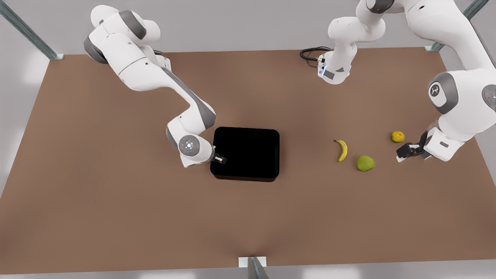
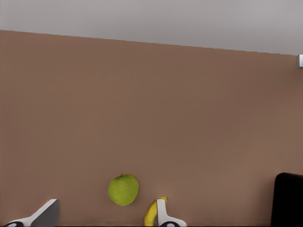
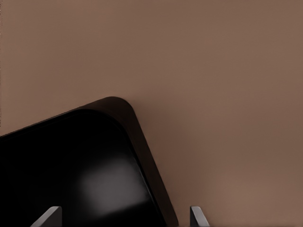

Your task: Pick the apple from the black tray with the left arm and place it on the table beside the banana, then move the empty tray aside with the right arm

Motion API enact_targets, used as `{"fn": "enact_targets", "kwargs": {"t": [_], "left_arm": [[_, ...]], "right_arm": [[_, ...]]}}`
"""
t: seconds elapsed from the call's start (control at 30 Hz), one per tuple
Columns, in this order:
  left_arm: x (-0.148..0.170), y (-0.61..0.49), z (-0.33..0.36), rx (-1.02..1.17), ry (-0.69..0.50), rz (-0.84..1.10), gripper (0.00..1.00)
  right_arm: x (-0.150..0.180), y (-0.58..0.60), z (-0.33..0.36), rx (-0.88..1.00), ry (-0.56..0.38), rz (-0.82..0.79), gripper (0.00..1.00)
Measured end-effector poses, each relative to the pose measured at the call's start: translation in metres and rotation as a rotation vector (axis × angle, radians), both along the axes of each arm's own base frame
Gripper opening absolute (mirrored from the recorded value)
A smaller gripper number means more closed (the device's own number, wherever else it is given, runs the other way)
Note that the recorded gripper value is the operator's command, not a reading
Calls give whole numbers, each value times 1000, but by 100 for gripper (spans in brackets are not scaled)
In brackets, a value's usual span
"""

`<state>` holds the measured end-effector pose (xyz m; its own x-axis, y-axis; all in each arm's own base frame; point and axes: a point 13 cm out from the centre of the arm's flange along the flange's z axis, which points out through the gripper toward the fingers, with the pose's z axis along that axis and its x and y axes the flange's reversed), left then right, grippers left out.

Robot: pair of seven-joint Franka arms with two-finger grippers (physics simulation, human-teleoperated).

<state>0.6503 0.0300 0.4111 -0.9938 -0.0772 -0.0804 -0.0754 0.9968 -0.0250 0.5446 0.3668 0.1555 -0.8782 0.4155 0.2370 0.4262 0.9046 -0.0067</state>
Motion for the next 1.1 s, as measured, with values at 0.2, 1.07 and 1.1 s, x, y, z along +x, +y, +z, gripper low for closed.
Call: {"fn": "enact_targets", "kwargs": {"t": [0.2,1.07,1.1], "left_arm": [[-15,2,-8,14,72,3,100],[-20,5,-17,60,110,9,100],[-20,5,-16,61,110,10,100]], "right_arm": [[-17,-4,-17,-24,13,28,100],[-31,-3,-54,46,19,274,12],[-30,-1,-48,51,10,280,12]]}}
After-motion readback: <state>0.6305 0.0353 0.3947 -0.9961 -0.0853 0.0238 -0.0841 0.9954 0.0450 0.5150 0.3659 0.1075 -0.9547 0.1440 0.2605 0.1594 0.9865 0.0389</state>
